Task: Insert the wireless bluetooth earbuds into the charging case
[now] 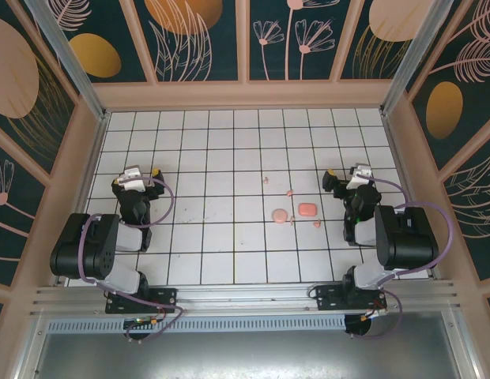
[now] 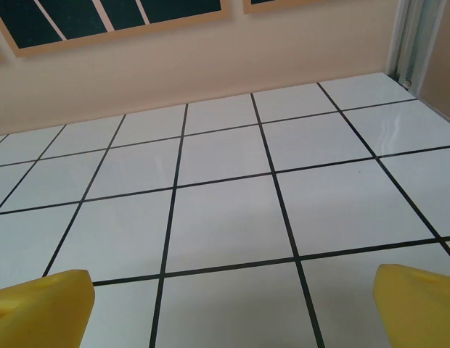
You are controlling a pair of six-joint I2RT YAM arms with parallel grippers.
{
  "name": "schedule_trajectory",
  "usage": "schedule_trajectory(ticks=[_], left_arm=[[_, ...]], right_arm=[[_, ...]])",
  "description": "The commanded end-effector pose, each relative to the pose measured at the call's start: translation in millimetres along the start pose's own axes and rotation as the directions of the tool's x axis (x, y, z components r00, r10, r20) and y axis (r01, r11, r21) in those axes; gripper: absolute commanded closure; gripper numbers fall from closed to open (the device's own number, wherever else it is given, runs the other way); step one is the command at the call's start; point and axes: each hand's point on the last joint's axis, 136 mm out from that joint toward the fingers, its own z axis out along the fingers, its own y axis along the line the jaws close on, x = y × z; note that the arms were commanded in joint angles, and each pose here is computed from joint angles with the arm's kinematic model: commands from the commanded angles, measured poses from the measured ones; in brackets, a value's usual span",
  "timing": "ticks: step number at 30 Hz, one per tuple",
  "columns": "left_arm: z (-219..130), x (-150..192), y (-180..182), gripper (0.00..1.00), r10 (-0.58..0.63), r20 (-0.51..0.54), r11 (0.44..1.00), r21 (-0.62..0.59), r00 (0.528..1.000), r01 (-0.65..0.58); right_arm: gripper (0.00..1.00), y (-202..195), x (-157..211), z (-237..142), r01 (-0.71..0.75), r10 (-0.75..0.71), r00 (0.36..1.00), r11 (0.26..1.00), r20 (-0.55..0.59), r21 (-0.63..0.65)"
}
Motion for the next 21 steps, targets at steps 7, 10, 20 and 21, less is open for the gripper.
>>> schedule_trajectory(ticks=[7, 10, 20, 21], left_arm=[[2.4, -12.3, -1.0, 0.01, -0.016, 0.036, 1.000, 0.009, 0.999, 0.016], [2.5, -12.4, -0.6, 0.01, -0.017, 0.036, 1.000, 0.008, 0.999, 0.017], [2.4, -12.4, -1.1, 0.01, -0.016, 0.036, 1.000, 0.009, 0.999, 0.016], [2.5, -12.0, -0.5, 0.01, -0.017, 0.035, 1.000, 0.007, 0.999, 0.017]], right_arm=[[0.01, 1.1, -10.0, 1.6, 0.016, -0.016, 0.999, 1.000, 0.033, -0.003], [0.01, 1.3, -9.9, 1.7, 0.016, -0.016, 0.999, 1.000, 0.032, -0.004], [0.01, 1.2, -9.8, 1.8, 0.015, -0.015, 0.999, 1.000, 0.032, -0.004], [0.01, 1.1, -10.2, 1.8, 0.016, -0.016, 0.999, 1.000, 0.033, -0.003]])
